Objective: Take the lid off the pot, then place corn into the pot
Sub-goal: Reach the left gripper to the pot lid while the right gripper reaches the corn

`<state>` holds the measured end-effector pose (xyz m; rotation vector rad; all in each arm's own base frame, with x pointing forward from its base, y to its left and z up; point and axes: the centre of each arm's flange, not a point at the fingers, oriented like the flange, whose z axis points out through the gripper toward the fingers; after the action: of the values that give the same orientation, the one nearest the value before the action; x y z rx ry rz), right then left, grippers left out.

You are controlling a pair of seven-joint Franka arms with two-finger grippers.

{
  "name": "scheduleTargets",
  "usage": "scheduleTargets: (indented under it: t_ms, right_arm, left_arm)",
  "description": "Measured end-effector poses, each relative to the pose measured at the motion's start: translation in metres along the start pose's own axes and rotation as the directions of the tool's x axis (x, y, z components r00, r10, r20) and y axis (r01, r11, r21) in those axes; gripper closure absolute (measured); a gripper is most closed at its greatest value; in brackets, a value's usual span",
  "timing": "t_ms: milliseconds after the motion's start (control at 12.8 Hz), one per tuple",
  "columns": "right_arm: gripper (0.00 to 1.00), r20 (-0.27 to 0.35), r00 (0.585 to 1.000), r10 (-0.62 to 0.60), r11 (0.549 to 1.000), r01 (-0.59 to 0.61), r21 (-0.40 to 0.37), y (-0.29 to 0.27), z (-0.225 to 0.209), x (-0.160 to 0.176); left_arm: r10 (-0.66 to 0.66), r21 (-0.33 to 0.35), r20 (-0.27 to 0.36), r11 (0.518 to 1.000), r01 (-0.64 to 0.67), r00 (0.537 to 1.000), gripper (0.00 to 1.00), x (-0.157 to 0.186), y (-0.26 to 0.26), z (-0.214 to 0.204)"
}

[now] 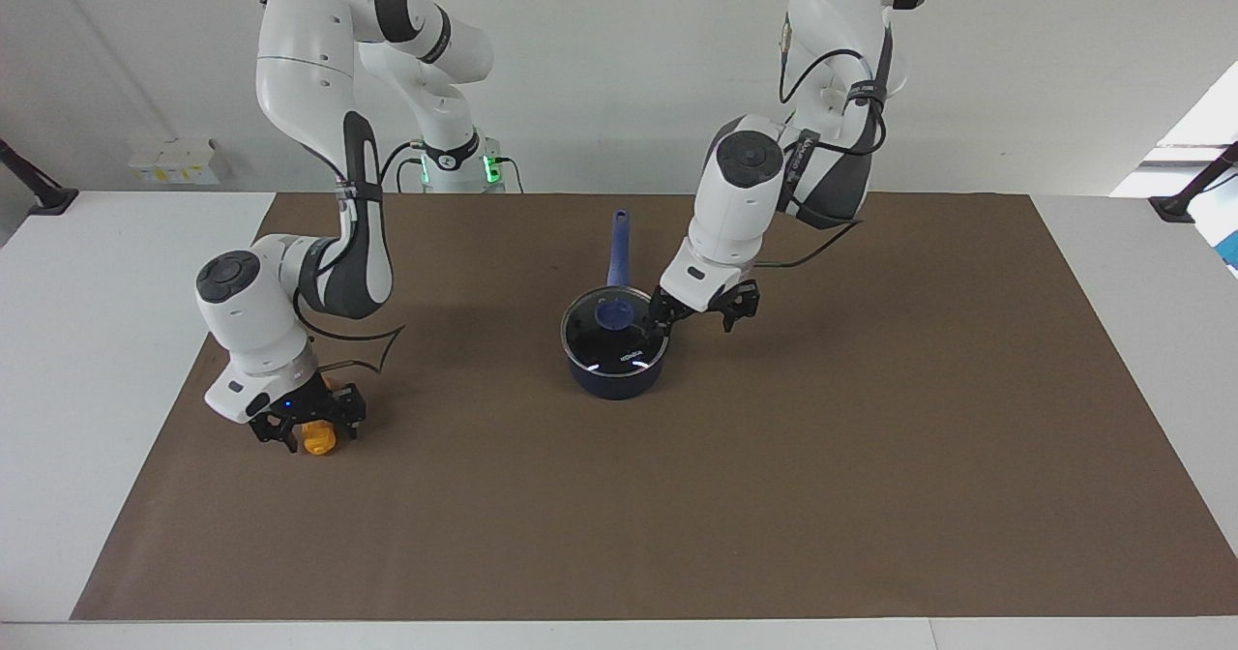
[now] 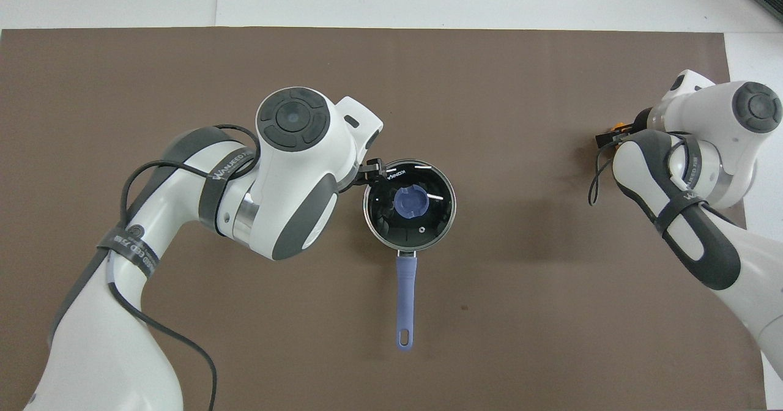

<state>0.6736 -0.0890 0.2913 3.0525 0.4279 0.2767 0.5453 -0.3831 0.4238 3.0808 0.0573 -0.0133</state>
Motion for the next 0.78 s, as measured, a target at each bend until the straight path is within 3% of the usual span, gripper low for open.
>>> scheduleTargets:
  t_ms: [234, 545, 779]
  right_arm:
    - [0.57, -0.002, 1.000, -0.003, 1.000, 0.003, -0.001, 0.001, -0.001, 0.001]
    - [0.57, -0.007, 1.000, -0.002, 1.000, 0.002, -0.006, 0.005, -0.003, 0.001]
    - [0.57, -0.020, 1.000, 0.000, 1.000, 0.000, -0.008, 0.011, -0.026, 0.006]
  left_arm:
    - [-0.051, 0.006, 0.010, 0.999, 0.051, 0.999, 0.00, -0.018, 0.034, -0.009]
    - [-0.105, 0.027, 0.019, 0.994, 0.104, 0.994, 0.00, -0.031, 0.081, 0.005]
    - [-0.120, 0.046, 0.019, 0.992, 0.119, 0.993, 0.00, -0.018, 0.104, 0.025]
